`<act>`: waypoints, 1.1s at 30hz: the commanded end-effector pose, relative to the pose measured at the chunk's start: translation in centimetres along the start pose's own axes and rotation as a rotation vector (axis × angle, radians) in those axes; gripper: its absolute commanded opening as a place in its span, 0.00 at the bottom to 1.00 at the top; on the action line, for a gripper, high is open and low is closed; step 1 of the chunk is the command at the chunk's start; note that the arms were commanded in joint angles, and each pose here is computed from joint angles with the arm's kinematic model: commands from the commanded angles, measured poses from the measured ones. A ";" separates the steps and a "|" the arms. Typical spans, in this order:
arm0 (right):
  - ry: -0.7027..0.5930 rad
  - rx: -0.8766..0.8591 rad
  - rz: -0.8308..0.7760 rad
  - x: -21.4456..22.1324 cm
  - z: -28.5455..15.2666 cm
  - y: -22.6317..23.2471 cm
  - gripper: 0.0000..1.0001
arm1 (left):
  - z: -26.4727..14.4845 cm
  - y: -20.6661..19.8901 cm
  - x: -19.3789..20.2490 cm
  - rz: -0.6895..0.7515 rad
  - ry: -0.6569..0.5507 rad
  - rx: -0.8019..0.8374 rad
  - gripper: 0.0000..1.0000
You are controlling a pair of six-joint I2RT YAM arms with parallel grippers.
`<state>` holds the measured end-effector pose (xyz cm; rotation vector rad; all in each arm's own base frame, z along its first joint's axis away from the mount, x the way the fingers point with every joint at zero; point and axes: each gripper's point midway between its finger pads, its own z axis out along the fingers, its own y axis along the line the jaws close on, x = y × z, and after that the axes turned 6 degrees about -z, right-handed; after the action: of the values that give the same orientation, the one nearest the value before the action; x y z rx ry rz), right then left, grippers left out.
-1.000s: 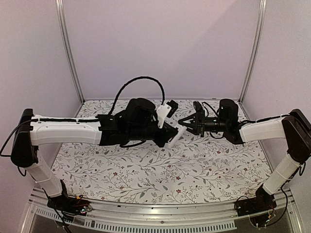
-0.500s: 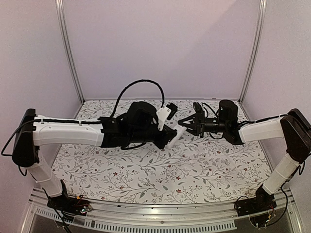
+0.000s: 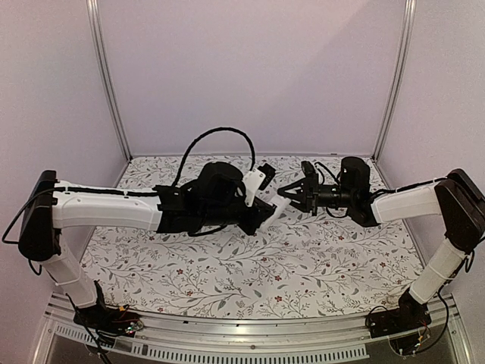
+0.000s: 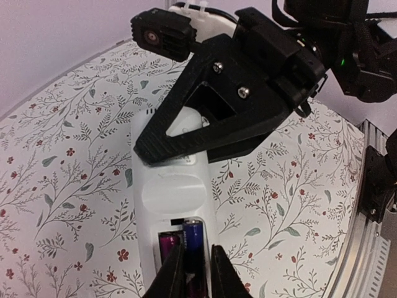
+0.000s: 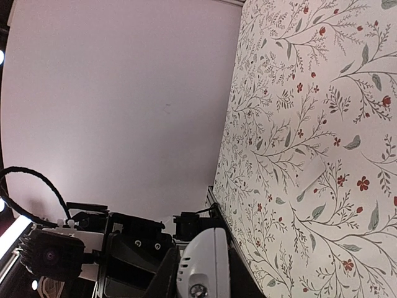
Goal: Load the batteries into the remote control
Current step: Place the battery in the battery compartment, then load the battery into the battery compartment.
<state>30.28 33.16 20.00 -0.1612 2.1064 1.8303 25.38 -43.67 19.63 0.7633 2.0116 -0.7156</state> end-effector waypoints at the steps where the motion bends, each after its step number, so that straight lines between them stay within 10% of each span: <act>1: 0.010 -0.064 -0.033 0.0 0.1 1.9 0.00 | 0.1 1.9 2.2 0.013 0.064 -0.065 0.17; 14: 0.017 -0.056 -0.027 0.2 0.3 1.3 0.00 | -0.9 1.7 0.0 0.014 0.016 -0.061 0.33; 21: 0.016 -0.030 -0.027 0.4 0.4 -0.1 0.00 | -2.9 1.2 -3.2 -0.027 -0.042 -0.051 0.62; 27: -0.013 -0.022 -0.057 -0.2 0.4 -0.1 0.00 | -5.4 3.0 -4.0 -0.249 -0.144 -0.077 0.99; 33: -0.094 -0.008 -0.101 -1.6 0.0 0.7 0.00 | -7.5 5.9 -2.3 -0.655 -0.282 -0.085 1.00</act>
<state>30.81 33.26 19.88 -0.1770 2.0724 1.8072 25.87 -37.35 25.07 0.2884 2.0038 -0.8787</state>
